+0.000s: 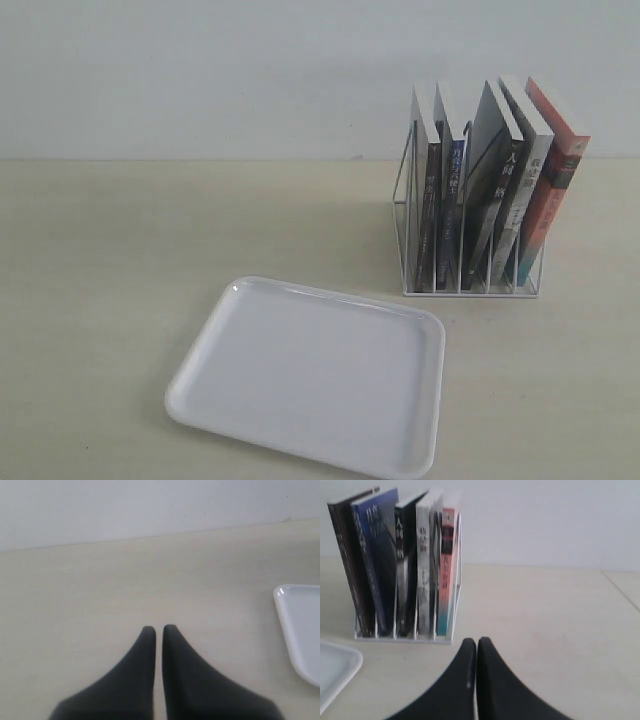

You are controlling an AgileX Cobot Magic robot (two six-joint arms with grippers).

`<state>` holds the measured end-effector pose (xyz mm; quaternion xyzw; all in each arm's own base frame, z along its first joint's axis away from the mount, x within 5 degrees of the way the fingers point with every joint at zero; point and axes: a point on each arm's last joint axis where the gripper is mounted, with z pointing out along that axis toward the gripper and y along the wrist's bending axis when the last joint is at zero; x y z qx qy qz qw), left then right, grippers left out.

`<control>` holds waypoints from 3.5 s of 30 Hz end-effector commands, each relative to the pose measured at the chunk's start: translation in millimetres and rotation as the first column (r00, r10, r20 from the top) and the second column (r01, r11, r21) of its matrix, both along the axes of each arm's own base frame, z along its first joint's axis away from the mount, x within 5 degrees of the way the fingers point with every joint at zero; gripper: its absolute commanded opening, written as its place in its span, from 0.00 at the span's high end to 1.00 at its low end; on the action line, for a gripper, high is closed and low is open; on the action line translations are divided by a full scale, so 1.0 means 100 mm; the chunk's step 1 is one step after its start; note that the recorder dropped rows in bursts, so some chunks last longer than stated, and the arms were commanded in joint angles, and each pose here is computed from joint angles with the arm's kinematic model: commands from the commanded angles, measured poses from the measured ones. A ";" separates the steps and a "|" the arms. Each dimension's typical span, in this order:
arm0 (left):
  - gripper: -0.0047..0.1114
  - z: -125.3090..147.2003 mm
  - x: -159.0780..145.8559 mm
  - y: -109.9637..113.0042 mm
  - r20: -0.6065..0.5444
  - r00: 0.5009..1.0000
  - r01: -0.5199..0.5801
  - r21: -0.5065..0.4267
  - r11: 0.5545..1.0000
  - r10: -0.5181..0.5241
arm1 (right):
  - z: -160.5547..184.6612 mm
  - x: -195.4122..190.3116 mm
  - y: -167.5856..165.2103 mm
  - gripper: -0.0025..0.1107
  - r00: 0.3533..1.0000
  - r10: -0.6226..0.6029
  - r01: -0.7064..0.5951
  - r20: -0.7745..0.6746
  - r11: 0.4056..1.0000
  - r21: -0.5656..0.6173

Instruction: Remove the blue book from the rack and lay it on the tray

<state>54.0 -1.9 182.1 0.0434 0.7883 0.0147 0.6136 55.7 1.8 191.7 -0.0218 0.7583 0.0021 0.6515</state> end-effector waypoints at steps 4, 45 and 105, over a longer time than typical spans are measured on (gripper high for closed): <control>0.92 0.03 0.00 0.00 0.022 1.000 -0.002 -0.001 1.000 0.002 | 0.24 0.00 0.00 0.98 0.965 0.000 0.004 0.264 1.000 -0.014; 0.92 0.03 0.00 0.00 0.022 1.000 -0.002 -0.001 1.000 0.002 | 2.04 1.13 0.02 0.98 0.969 -0.007 0.011 0.247 1.000 -0.014; 0.92 0.03 0.00 0.00 0.022 1.000 -0.002 -0.001 1.000 0.002 | 1.37 3.56 1.13 0.83 0.564 -0.011 -0.109 -0.826 0.990 -0.088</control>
